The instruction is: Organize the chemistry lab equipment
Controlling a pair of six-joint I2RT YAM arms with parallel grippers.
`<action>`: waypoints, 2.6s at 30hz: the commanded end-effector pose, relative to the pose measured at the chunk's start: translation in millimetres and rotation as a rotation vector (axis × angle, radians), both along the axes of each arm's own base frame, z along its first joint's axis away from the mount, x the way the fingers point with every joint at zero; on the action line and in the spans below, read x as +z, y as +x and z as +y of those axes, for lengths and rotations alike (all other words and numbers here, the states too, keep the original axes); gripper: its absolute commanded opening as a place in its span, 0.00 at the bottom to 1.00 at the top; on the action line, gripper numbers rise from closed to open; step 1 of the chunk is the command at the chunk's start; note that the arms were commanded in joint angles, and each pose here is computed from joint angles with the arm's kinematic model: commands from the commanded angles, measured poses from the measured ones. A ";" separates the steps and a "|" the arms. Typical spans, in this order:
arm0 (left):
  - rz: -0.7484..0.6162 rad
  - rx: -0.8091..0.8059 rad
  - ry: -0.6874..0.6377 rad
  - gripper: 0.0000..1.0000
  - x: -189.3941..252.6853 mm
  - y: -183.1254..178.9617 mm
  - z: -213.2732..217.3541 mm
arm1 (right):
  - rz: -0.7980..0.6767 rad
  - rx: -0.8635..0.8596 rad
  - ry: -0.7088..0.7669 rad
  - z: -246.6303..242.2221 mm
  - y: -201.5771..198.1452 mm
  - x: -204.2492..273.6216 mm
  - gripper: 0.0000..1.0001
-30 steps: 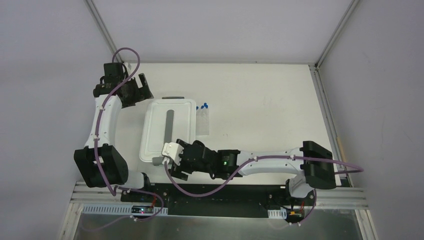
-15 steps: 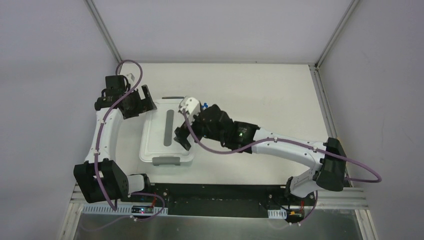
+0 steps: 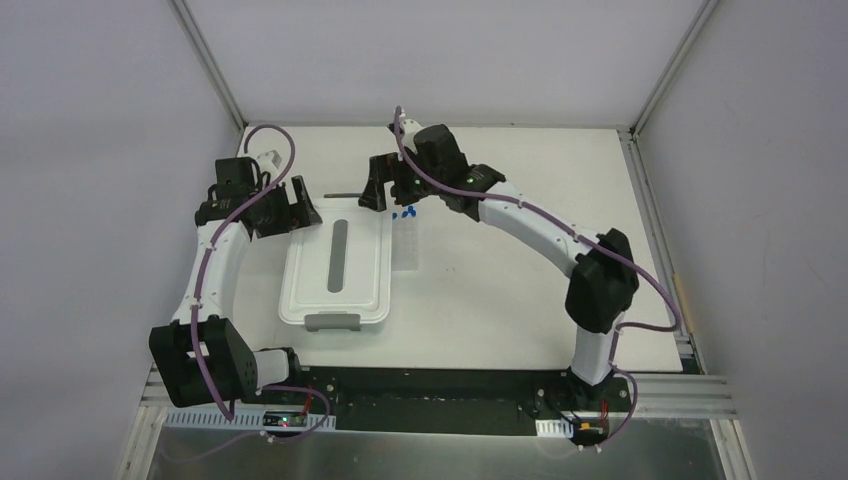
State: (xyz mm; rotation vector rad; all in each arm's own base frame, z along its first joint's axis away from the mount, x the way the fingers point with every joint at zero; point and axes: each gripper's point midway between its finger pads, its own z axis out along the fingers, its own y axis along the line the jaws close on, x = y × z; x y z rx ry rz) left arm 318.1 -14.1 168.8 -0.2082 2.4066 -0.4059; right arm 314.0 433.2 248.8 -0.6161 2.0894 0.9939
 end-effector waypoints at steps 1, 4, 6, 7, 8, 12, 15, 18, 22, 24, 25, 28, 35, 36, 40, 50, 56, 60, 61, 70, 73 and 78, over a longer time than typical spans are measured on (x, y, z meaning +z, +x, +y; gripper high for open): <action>-0.030 -0.048 0.003 0.84 -1.4 6.0 -2.2 | 0.143 0.064 0.055 16.0 7.3 -2.3 0.99; -0.011 -0.045 0.014 0.78 -8.9 5.6 -0.1 | 0.168 0.095 0.040 26.5 17.2 -16.8 0.99; 0.000 -0.043 0.014 0.75 -12.3 5.2 0.5 | 0.175 0.103 0.031 32.2 22.0 -24.9 0.99; 0.003 -0.044 0.013 0.73 -13.3 5.2 0.4 | 0.177 0.106 0.028 34.7 24.4 -28.9 0.99; 0.006 -0.045 0.012 0.72 -14.2 5.1 0.0 | 0.174 0.106 0.027 36.9 27.2 -30.8 0.99; 0.011 -0.045 0.009 0.69 -15.5 5.7 0.0 | 0.182 0.105 0.014 42.9 39.7 -43.6 0.99; 0.012 -0.050 0.004 0.66 -16.1 5.1 -1.4 | 0.192 0.110 -0.014 45.8 44.7 -54.3 0.99; 0.016 -0.051 0.006 0.63 -17.9 4.7 -0.9 | 0.193 0.099 -0.040 47.3 51.2 -66.0 0.99; 0.018 -0.051 0.004 0.61 -19.0 5.0 -1.1 | 0.193 0.075 -0.081 46.8 60.1 -81.6 0.99; 0.019 -0.053 0.001 0.60 -19.6 4.9 -1.7 | 0.207 0.078 -0.097 47.4 61.5 -88.5 0.99; 0.018 -0.054 0.000 0.60 -19.3 4.8 -1.9 | 0.217 0.084 -0.101 48.4 60.9 -92.7 0.99; 0.018 -0.054 -0.001 0.59 -19.7 5.5 -2.3 | 0.238 0.123 -0.085 53.5 56.5 -97.2 0.99; 0.025 -0.054 -0.001 0.58 -21.7 5.8 -1.8 | 0.246 0.204 -0.003 68.7 49.6 -94.0 0.85; 0.024 -0.053 -0.001 0.58 -21.4 6.0 -1.6 | 0.250 0.212 0.006 70.3 49.1 -94.5 0.83; 0.024 -0.053 0.000 0.58 -21.6 5.8 -1.5 | 0.266 0.253 0.037 75.6 44.2 -93.2 0.70; 0.024 -0.053 0.001 0.57 -21.7 5.6 -1.6 | 0.203 0.259 0.029 71.8 42.4 -89.1 0.44; 0.027 -0.050 0.002 0.56 -22.4 5.8 -0.9 | 0.146 0.266 -0.016 68.7 41.2 -94.4 0.38; 0.028 -0.049 0.002 0.56 -22.7 6.1 -1.0 | 0.063 0.277 -0.073 68.0 36.9 -98.4 0.30; 0.030 -0.048 0.003 0.56 -23.3 6.0 -0.6 | 0.040 0.279 -0.087 68.0 35.6 -99.0 0.29; 0.033 -0.044 0.003 0.55 -24.0 6.0 -0.4 | -0.131 0.269 -0.187 70.9 28.5 -107.0 0.10; 0.036 -0.038 0.009 0.54 -25.1 5.7 1.0 | -0.169 0.271 -0.204 73.6 26.1 -107.7 0.01; 0.040 -0.021 0.021 0.53 -26.0 5.3 4.2 | -0.214 0.255 -0.204 77.2 26.4 -107.3 0.00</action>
